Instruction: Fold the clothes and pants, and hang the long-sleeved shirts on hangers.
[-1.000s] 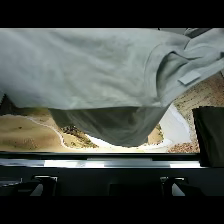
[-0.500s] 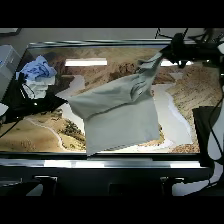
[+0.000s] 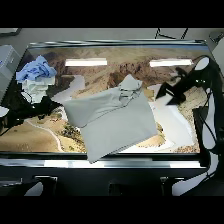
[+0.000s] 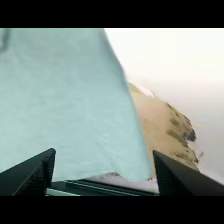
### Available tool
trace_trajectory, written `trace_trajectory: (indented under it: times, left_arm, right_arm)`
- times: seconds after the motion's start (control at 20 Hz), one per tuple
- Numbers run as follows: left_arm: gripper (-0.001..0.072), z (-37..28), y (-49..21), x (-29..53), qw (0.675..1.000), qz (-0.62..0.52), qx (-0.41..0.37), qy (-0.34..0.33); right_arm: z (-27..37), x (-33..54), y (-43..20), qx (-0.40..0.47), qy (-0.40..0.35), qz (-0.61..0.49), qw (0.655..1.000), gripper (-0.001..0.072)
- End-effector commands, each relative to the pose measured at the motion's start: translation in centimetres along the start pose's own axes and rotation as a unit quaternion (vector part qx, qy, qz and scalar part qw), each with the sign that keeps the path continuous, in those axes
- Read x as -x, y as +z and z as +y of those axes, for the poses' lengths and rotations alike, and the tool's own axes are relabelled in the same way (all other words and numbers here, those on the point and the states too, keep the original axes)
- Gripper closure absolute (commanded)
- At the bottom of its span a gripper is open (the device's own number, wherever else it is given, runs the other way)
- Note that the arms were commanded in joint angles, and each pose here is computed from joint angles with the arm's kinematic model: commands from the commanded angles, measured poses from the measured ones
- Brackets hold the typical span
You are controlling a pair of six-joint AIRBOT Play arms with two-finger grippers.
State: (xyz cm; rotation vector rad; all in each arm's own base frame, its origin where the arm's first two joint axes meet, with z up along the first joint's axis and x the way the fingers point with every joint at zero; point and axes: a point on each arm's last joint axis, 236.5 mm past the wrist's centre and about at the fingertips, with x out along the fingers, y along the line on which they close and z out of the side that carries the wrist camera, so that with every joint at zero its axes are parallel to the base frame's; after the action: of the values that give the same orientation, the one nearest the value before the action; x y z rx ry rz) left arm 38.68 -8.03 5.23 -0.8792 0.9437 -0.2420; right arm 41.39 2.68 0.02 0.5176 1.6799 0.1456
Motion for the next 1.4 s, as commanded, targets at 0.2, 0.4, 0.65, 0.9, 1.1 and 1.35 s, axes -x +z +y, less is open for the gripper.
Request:
trace_trajectory:
  times: [0.2, 0.4, 0.65, 0.9, 1.1, 1.35]
  left_arm:
    - [0.0678, 1.0, 0.5, 0.2, 1.0, -0.004, -0.025, 0.008]
    - [0.0678, 1.1, 0.5, 0.2, 1.0, -0.004, -0.024, 0.008]
    - [0.0678, 2.3, 0.3, 0.2, 0.998, 0.002, -0.044, 0.033]
    - [0.0678, 4.8, -3.2, 0.3, 0.99, 0.08, -0.083, 0.08]
    - [0.0678, 6.8, -9.3, -1.7, 0.981, 0.161, -0.064, 0.088]
    - [0.0678, 8.3, -15.1, -4.7, 0.968, 0.224, -0.054, 0.097]
  right_arm:
    - [-4.2, -10.3, -9.5, -0.089, 0.027, 0.081, 0.992, 0.0011]
    - [-2.0, -11.7, -7.4, -0.126, 0.091, 0.034, 0.987, 0.0058]
    - [-1.0, -10.4, -3.6, -0.113, 0.113, -0.038, 0.986, 0.0673]
    - [0.3, 4.0, 11.0, -0.078, 0.085, -0.34, 0.933, 0.0672]
    - [1.5, 11.4, 15.3, -0.115, 0.124, -0.46, 0.872, 0.0671]
    - [-1.3, 0.0, 7.4, -0.075, 0.034, -0.203, 0.976, 0.0395]
